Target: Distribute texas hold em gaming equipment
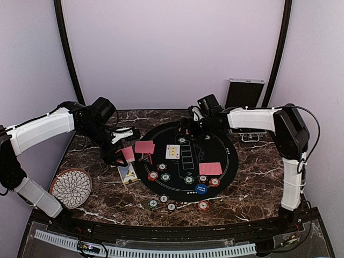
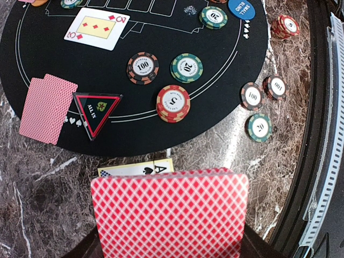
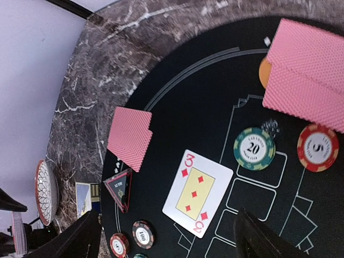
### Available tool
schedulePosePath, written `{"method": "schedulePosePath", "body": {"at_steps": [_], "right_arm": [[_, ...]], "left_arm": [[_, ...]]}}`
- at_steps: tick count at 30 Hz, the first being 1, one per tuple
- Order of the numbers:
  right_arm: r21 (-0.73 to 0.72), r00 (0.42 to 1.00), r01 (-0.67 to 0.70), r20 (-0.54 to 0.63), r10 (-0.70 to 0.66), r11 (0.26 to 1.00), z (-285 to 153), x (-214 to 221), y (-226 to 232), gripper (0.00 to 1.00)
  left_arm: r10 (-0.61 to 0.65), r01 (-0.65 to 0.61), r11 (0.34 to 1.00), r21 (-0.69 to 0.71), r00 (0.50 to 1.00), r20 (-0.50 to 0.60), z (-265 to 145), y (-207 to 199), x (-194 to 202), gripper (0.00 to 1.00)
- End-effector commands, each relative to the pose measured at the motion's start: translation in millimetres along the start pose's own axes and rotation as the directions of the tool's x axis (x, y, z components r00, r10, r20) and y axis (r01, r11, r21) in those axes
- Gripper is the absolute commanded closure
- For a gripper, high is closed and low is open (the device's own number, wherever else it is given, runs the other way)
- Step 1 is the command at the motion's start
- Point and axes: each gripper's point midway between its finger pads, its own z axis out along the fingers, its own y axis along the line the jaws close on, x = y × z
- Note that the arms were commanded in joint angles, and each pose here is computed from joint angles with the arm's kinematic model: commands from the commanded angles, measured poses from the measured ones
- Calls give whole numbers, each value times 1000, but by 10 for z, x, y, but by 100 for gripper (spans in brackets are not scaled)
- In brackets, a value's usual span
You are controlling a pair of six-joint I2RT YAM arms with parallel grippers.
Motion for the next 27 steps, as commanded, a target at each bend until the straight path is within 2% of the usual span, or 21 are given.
{"method": "schedulePosePath", "body": {"at_steps": [1,10,19,27], "right_arm": [[-52,990,-120,-76,116,991,186,203,-89,13],[-61,970,-206,-146,196,977,425,469,-243,16],[-136,947,-270,-214,238,953,613,692,-9,19],[-156,949,-279,-192,248,947,608,625,62,21]], "left_arm": [[12,-11,1000,-5,1000,24,-101,-43,-13,100],[10,-11,1000,7,1000,27,-77,-52,-19,100],[11,-11,1000,6,1000,26,-74,-54,-11,100],[13,-14,1000,4,1000,27,-79,-58,-7,100]]}}
